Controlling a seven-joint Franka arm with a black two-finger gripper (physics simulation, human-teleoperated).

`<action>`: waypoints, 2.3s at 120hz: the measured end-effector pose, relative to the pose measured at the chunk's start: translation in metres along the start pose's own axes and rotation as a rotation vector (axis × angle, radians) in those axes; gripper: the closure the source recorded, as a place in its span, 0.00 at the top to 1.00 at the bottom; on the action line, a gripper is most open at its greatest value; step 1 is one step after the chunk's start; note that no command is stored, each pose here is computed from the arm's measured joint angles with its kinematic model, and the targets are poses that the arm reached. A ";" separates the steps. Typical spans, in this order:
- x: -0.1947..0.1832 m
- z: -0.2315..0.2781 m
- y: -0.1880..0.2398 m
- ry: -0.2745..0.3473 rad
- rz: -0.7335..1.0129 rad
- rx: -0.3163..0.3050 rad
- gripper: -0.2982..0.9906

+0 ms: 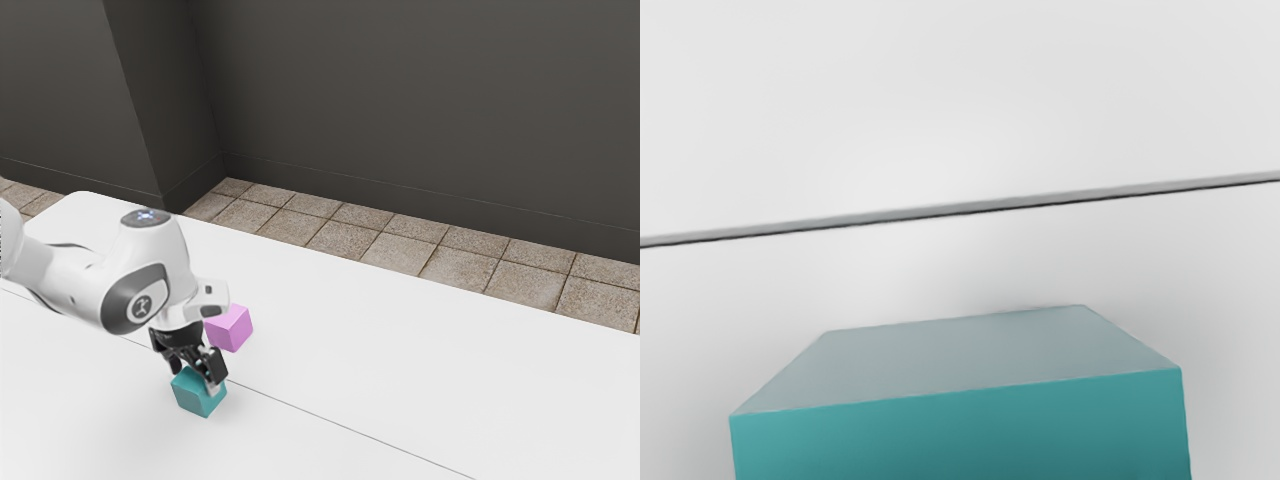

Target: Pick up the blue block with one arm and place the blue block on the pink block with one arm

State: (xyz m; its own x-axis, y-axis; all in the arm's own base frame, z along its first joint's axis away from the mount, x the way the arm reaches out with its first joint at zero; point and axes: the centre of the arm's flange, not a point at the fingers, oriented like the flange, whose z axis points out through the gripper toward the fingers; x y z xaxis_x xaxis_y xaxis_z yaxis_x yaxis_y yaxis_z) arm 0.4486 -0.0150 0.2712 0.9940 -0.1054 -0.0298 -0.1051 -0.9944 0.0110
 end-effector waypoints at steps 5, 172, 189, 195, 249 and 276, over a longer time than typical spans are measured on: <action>0.000 0.002 0.000 -0.001 0.000 0.000 0.77; 0.002 0.013 0.002 0.001 0.008 -0.001 0.64; 0.002 0.014 0.002 0.001 0.008 0.000 0.57; 0.002 0.014 0.002 0.002 0.008 0.001 0.57; 0.004 -0.023 0.002 0.072 0.006 0.011 0.55; 0.027 -0.062 -0.032 0.099 -0.045 0.011 0.54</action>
State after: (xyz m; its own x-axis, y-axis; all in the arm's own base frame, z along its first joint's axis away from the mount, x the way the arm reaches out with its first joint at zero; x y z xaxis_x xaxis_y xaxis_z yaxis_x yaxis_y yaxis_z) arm 0.4811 0.0145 0.3322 0.9959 -0.0598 0.0685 -0.0600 -0.9982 0.0010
